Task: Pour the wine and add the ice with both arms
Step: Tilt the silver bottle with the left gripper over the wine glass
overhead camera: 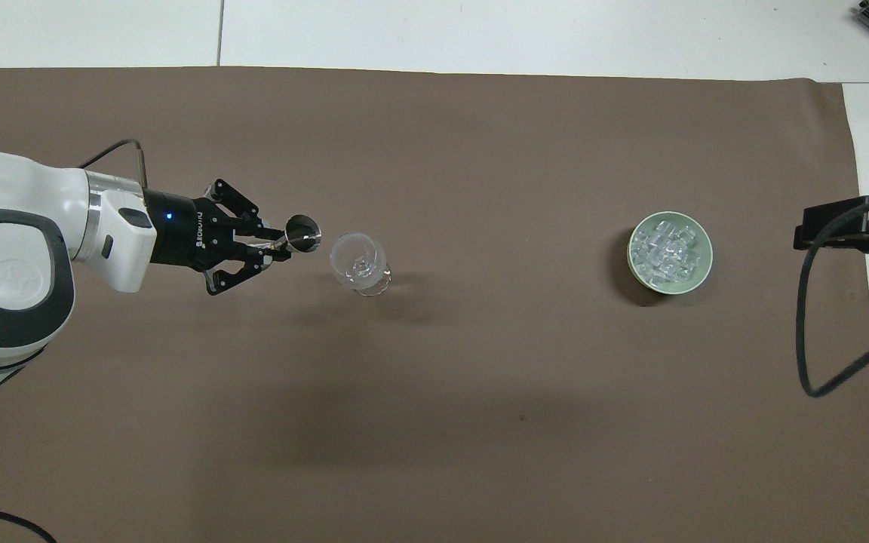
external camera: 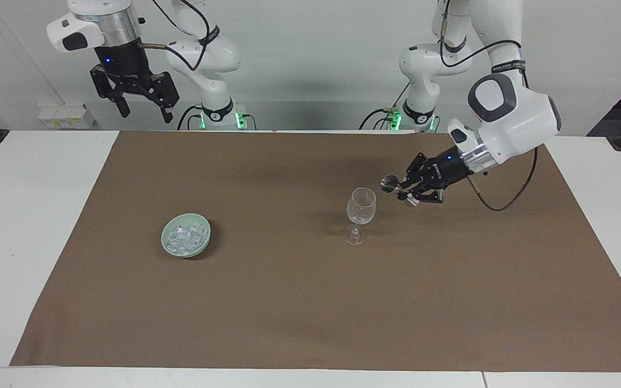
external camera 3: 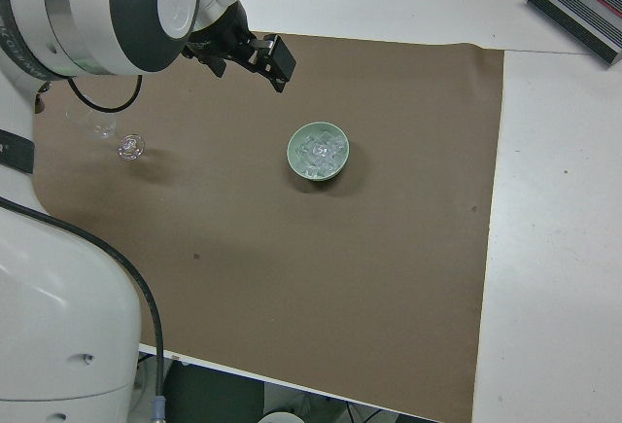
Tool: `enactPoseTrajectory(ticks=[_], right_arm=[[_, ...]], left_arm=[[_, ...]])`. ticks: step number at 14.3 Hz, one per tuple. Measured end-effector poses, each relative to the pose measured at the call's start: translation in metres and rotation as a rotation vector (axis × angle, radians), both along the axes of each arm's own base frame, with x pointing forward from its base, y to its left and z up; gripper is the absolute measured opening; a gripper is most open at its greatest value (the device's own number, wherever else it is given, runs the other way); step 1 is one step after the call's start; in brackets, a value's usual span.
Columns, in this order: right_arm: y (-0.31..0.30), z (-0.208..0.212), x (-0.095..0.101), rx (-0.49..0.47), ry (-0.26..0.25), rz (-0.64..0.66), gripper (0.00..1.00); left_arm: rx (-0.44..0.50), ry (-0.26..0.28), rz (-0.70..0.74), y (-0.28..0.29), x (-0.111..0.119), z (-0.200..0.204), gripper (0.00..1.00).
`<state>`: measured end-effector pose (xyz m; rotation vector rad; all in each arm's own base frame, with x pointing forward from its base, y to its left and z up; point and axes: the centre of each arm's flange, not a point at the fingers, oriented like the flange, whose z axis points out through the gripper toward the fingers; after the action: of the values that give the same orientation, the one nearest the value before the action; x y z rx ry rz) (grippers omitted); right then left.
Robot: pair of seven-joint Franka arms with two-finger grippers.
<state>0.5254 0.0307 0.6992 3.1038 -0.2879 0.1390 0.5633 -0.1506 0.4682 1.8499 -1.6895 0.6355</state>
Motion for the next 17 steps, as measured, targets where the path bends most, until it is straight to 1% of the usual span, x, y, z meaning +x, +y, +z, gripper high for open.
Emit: enactPoseTrajectory(ticks=[1,5,8,13,15,17], right_arm=[[0.000,0.000,0.000,0.000,0.000,0.000,1.00],[0.000,0.000,0.000,0.000,0.000,0.000,1.00],[0.000,0.000,0.000,0.000,0.000,0.000,1.00],[0.000,0.000,0.000,0.000,0.000,0.000,1.00],[0.000,0.000,0.000,0.000,0.000,0.000,1.00],[0.000,0.000,0.000,0.000,0.000,0.000,1.00]], left_arm=[[0.006,0.011,0.007,-0.004,-0.001,0.000,0.23],[0.056,0.013,0.009,-0.019,-0.005,0.001,0.23],[0.086,0.007,0.007,-0.018,-0.006,0.004,0.23],[0.125,0.018,0.035,-0.018,-0.008,0.012,0.23],[0.162,0.021,0.050,-0.018,-0.011,0.017,0.23],[0.180,0.021,0.059,-0.020,-0.012,0.022,0.23]])
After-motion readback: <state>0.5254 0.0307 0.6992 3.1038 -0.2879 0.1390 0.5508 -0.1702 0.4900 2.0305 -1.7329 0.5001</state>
